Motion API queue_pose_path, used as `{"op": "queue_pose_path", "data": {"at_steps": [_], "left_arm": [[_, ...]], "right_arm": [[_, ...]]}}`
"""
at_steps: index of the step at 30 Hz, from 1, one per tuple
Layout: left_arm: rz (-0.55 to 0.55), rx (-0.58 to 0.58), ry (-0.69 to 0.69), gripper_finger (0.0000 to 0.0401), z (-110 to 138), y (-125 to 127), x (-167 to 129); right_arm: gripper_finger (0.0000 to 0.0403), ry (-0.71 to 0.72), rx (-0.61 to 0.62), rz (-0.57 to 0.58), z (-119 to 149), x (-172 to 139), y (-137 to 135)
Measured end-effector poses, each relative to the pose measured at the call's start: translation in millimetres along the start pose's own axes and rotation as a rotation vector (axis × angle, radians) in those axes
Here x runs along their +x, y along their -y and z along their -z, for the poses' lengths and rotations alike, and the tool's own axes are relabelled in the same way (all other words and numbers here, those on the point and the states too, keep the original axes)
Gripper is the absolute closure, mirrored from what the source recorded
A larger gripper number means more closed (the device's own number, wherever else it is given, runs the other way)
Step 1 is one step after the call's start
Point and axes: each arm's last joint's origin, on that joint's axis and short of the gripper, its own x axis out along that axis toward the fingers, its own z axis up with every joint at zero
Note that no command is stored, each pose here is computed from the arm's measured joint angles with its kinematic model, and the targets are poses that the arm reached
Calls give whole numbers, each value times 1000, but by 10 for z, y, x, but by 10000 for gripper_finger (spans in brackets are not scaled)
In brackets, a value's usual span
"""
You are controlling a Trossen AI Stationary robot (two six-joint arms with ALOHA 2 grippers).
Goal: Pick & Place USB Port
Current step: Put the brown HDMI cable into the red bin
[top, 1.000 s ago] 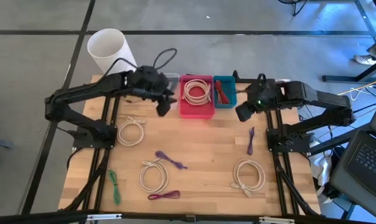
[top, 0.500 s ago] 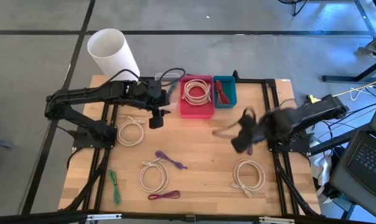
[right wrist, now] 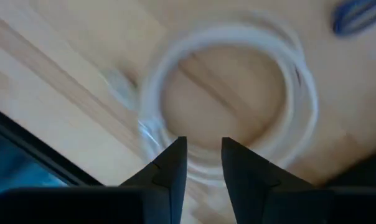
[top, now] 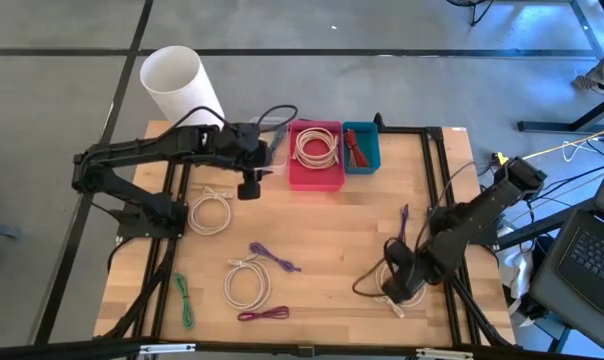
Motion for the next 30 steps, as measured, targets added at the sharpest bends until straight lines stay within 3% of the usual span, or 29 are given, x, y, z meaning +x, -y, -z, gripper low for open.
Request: {"op": "queue_pose_path", "data": {"at_steps": [4,9,15,26,30], "left_arm": [[-6,-8,-3,260,8,-31,4],[-7,-11,-1,260,8,-40,5],[-8,-11,0,260,7,-40,5],[-22,16,57,260,-49,-54,3],[-22,17,57,260,-49,-54,3]], "right_arm": [[311,-105,-62,110,63,120,57],[313,-77,-57,222,51,196,105],[295,-57,-52,242,18,308,50],[194,-75,73,249,-6,703,262],[196,-81,82,232,-14,808,344]]}}
